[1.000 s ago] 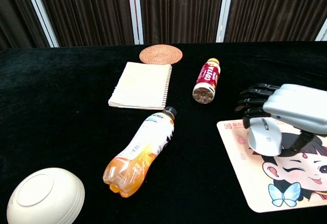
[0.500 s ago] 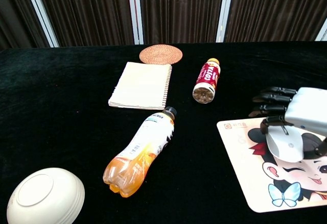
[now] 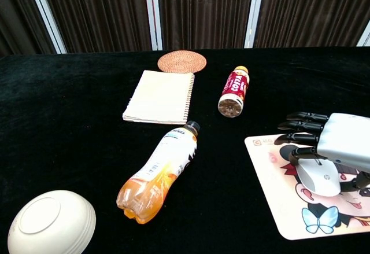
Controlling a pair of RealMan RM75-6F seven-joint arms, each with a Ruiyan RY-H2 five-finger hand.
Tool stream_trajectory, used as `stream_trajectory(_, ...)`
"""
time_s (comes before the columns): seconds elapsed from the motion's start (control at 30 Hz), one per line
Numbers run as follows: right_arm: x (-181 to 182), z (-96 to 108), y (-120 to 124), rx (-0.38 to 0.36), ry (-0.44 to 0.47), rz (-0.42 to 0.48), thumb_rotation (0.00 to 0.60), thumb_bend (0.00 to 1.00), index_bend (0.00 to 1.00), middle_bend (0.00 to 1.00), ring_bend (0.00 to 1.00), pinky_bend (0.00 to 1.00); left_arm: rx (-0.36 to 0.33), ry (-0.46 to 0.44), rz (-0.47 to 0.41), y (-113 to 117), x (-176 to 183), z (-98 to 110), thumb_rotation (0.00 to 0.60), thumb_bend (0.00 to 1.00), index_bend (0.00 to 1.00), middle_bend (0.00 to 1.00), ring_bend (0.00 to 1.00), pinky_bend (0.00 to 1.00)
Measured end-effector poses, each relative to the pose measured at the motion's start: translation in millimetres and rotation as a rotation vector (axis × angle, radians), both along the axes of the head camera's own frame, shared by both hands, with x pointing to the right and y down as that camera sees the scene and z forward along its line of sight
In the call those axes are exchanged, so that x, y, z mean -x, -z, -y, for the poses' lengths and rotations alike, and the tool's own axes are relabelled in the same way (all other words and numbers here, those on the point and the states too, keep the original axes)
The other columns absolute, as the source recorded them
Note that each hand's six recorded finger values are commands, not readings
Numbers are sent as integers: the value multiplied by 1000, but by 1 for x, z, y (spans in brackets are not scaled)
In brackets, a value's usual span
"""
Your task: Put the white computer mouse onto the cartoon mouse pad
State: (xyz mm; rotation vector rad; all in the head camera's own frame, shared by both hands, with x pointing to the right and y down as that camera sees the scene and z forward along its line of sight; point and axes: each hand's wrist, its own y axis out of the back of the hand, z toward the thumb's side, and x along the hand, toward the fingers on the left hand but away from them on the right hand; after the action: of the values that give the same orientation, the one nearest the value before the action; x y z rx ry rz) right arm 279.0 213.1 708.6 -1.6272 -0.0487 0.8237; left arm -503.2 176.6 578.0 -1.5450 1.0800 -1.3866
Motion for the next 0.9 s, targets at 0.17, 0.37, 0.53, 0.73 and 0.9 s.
stream_trajectory(0.17, -2, 3, 1, -28, 7, -26, 600, 112, 192, 1, 0, 0, 4, 4, 0, -1, 2, 0, 600, 91, 0, 0, 0, 0)
stream_trajectory(0.37, -8, 6, 5, -74, 5, -64, 600, 91, 179, 0, 0, 0, 0, 2, -4, 0, 2, 0, 600, 90, 0, 0, 0, 0)
stream_trajectory(0.53, -18, 11, 14, -128, -19, -106, 600, 87, 179, 0, 0, 0, -3, -3, -7, 1, 1, 0, 600, 91, 0, 0, 0, 0)
stream_trajectory(0.73, -45, 19, 28, -181, -120, -160, 600, 88, 179, 0, 0, 0, -11, -9, -17, 4, -2, -1, 600, 92, 0, 0, 0, 0)
stream_trajectory(0.9, -70, 25, 49, -204, -295, -128, 600, 80, 179, 0, 0, 0, -20, -21, -33, 8, -6, -4, 600, 91, 0, 0, 0, 0)
